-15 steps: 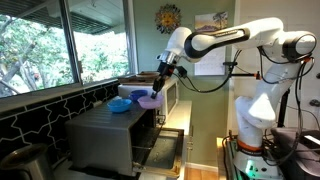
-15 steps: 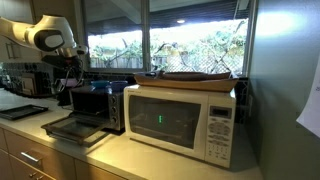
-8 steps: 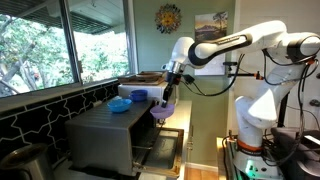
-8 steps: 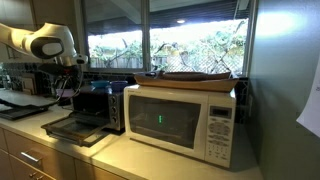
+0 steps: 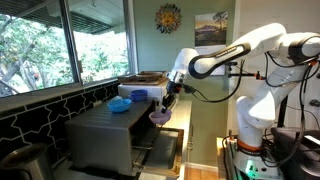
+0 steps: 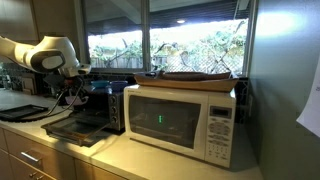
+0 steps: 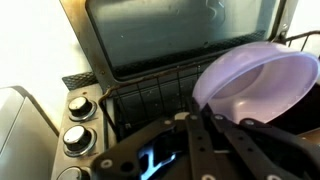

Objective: Pull the oven tray, put the purple bowl on it, and push it back into the oven

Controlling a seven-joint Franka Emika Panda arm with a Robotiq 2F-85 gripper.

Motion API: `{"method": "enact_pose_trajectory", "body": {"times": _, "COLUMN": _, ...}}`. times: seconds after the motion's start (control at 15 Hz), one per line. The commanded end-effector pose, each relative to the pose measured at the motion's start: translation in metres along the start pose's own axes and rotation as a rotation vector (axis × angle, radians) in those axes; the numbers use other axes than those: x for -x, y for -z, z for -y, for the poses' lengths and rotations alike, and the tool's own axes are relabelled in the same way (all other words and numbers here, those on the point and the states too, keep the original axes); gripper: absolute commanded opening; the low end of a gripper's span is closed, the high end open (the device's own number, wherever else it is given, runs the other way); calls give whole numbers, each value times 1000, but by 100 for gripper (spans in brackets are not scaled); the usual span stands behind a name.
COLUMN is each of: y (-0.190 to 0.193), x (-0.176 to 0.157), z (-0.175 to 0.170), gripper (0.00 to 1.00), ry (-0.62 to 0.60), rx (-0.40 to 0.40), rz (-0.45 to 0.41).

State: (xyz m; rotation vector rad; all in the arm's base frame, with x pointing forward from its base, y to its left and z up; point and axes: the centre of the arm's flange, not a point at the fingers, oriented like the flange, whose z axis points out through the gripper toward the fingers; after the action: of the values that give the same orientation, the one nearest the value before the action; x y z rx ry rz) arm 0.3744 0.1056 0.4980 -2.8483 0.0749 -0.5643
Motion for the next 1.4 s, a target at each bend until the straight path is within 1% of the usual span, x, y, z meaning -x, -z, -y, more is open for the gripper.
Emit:
{"method": "enact_pose_trajectory", "body": {"times": 0.0, "y": -15, "x": 6, "z": -2, "gripper": 1, "ry": -110, "rx": 54, "rz": -69}}
{"method": "enact_pose_trajectory", "body": {"times": 0.47, "y": -35, "x": 1, "z": 7, "gripper": 1, "ry": -256, "rx": 138, "rz": -134}}
{"method": "enact_pose_trajectory", "body": {"times": 0.73, "y": -44, "x": 1, "z": 9, "gripper": 1, "ry": -300, "rx": 197, "rz": -146}}
{"method": "enact_pose_trajectory", "body": {"times": 0.87, "y": -47, "x": 0, "z": 10, "gripper": 1, "ry": -322, "rx": 212, "rz": -151}}
{"method": "enact_pose_trajectory", "body": {"times": 0.93, "y": -49, "x": -1, "z": 11, "gripper": 1, "ry": -336, "rx": 211, "rz": -155}}
{"method": "enact_pose_trajectory", "body": {"times": 1.07, "y": -51, "x": -2, "z": 14, "gripper": 1, "ry": -364, "rx": 176, "rz": -160}}
{"method": "enact_pose_trajectory", "body": {"times": 1.33, "y": -58, "x": -6, "z": 16, "gripper": 1, "ry": -385, "rx": 135, "rz": -197}}
